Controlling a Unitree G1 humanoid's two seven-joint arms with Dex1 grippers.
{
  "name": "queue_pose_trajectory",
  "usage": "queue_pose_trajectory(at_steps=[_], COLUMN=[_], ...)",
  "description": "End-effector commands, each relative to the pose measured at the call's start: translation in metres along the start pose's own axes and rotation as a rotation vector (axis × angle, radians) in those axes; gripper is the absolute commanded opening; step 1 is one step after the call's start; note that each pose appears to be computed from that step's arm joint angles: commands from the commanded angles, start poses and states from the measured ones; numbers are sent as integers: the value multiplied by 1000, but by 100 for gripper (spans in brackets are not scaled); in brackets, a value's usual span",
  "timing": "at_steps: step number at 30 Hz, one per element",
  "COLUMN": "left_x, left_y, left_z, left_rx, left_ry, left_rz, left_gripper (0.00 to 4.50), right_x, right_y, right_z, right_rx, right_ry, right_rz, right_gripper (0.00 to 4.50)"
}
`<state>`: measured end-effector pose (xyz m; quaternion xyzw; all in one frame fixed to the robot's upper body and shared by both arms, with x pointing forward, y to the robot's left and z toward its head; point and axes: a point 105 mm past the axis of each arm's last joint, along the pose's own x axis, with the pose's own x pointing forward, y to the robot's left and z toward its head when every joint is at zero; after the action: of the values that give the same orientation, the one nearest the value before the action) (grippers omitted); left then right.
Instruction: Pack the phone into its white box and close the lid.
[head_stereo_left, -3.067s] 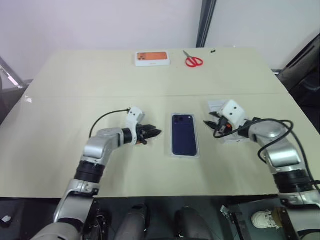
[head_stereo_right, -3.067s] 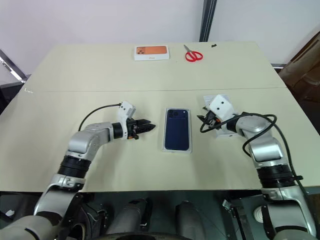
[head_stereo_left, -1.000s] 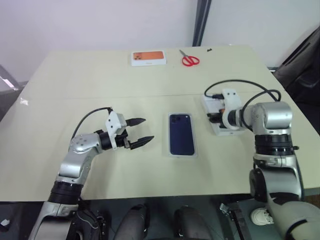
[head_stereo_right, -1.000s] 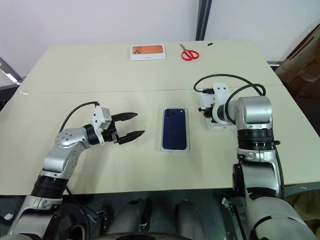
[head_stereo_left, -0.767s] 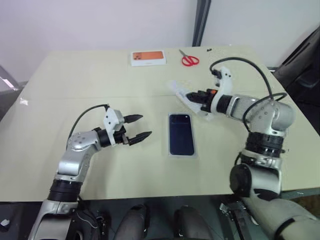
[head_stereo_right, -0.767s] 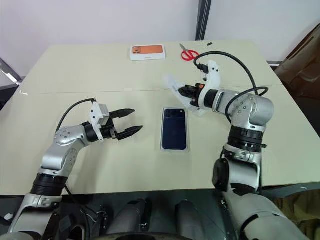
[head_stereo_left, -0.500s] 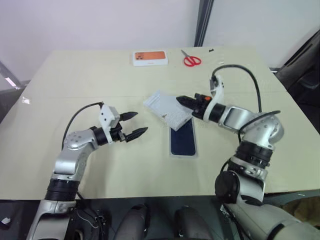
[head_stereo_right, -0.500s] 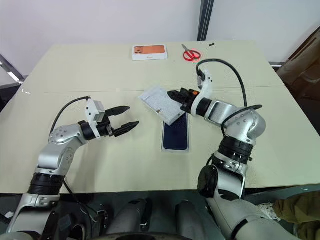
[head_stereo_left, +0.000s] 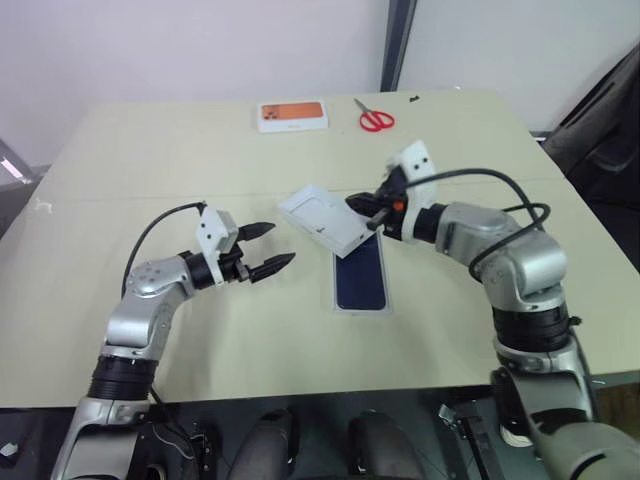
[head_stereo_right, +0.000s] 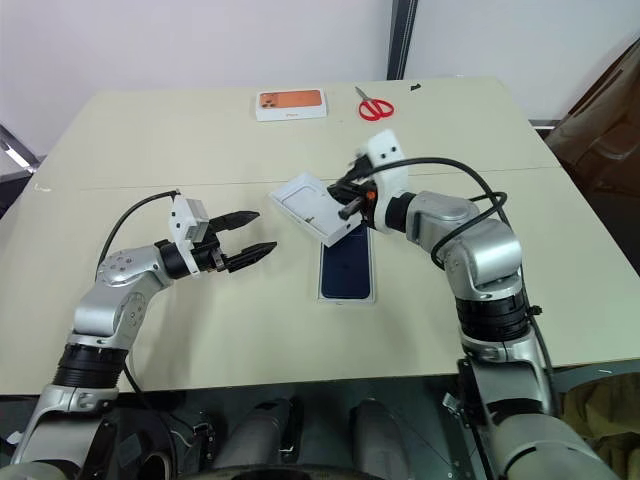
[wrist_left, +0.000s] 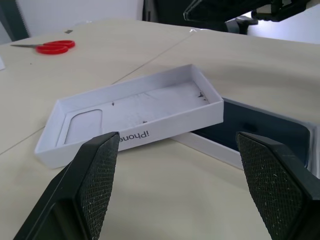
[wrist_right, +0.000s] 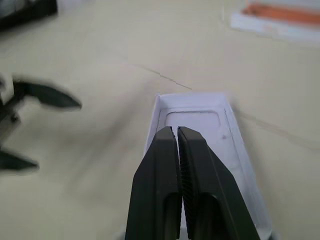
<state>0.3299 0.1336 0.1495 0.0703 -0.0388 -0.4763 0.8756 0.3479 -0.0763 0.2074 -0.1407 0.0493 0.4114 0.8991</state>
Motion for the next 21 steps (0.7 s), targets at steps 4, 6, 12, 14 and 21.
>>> queue_pose_trajectory(at_steps=[4, 6, 12, 14, 21], left_x=[3, 3, 4, 5, 10], left_y=[3, 2, 2, 2, 2], left_z=[14, 13, 13, 13, 12], left_rx=[43, 40, 38, 34, 26], left_ry=[-39, -38, -39, -42, -52], left_rz=[5, 5, 8, 10, 9], left_gripper=[393, 393, 393, 393, 393], right_x=[3, 3, -4, -7, -9], right_y=[23, 24, 29, 27, 13], right_z=[3, -1, -1, -2, -10], right_rx=[-259, -277, -423, -487, -699], right_ry=[-11, 0, 18, 31, 114], right_rz=[104, 132, 261, 299, 463], right_gripper=[18, 18, 258, 301, 301])
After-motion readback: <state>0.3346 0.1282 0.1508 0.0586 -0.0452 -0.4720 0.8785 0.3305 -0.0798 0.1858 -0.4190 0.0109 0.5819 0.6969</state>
